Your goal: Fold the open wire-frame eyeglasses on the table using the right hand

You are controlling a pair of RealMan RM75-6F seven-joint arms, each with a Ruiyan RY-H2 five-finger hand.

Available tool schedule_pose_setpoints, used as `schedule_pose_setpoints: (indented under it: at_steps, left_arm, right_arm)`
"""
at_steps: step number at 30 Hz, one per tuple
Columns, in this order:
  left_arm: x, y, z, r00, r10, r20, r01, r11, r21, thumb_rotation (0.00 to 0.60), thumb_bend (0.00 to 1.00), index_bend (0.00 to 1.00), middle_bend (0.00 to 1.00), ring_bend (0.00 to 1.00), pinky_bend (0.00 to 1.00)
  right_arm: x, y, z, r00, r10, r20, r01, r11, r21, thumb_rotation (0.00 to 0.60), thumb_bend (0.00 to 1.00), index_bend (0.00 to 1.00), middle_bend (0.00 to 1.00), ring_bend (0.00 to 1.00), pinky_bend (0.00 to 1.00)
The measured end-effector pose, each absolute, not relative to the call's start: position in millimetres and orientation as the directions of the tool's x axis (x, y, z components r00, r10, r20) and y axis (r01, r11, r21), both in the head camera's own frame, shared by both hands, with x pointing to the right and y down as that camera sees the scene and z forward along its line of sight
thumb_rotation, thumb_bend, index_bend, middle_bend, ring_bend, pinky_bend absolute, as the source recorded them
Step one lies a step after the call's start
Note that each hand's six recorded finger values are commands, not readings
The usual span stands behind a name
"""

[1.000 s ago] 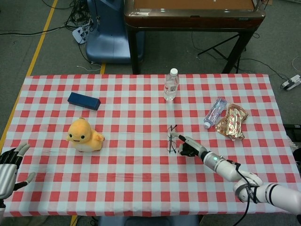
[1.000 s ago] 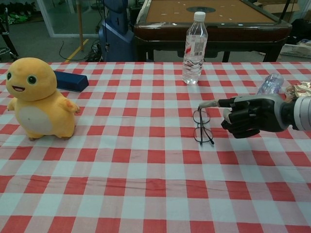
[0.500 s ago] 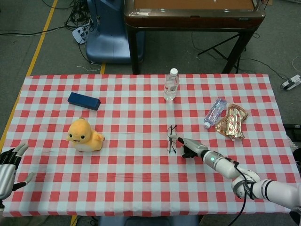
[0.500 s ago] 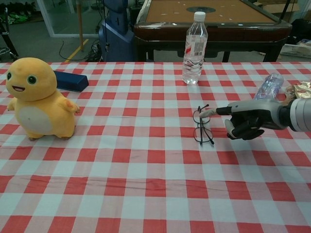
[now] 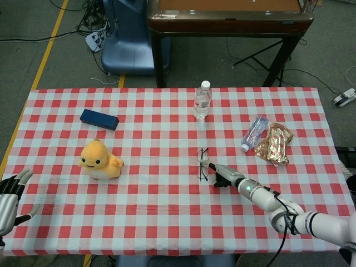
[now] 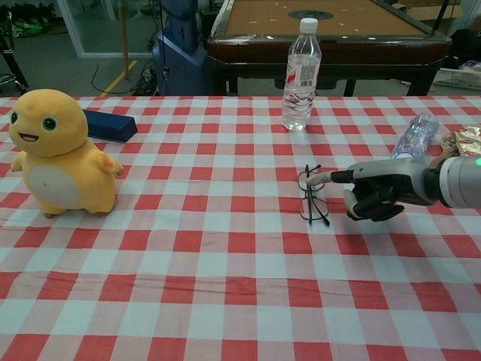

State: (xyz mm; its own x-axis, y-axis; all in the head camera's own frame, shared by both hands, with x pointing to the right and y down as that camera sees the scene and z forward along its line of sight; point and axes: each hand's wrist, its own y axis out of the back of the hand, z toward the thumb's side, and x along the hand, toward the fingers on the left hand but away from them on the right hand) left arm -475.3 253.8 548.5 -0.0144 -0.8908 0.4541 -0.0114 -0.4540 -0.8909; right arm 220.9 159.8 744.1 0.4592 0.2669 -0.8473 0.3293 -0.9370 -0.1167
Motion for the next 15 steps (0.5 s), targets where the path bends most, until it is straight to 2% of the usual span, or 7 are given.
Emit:
schedule_pose_setpoints:
  at_steps: [7,15]
  left_arm:
    - [-475.4,253.2,547.4,-0.014,-0.893,0.450,-0.015,-0.449,-0.893,0.600,0.26,0.11,0.10,0.14,0.14]
    - [-472.4,250.5,547.7,-0.004,-0.897,0.442,-0.021,-0.442,-0.897,0.600,0.26,0.11,0.10,0.14,0.14]
  right_arm:
    - [220.2,156.3,735.2,0.472,0.293,-0.831,0.349,-0.928,-0.129,0.600,1.00,0.00,1.00,0.99,0.99]
    - [235.5,144.3,702.9,0.486,0.387,-0.783,0.383,-0.900,-0.207,0.600,1.00,0.00,0.99,0.98,0.99]
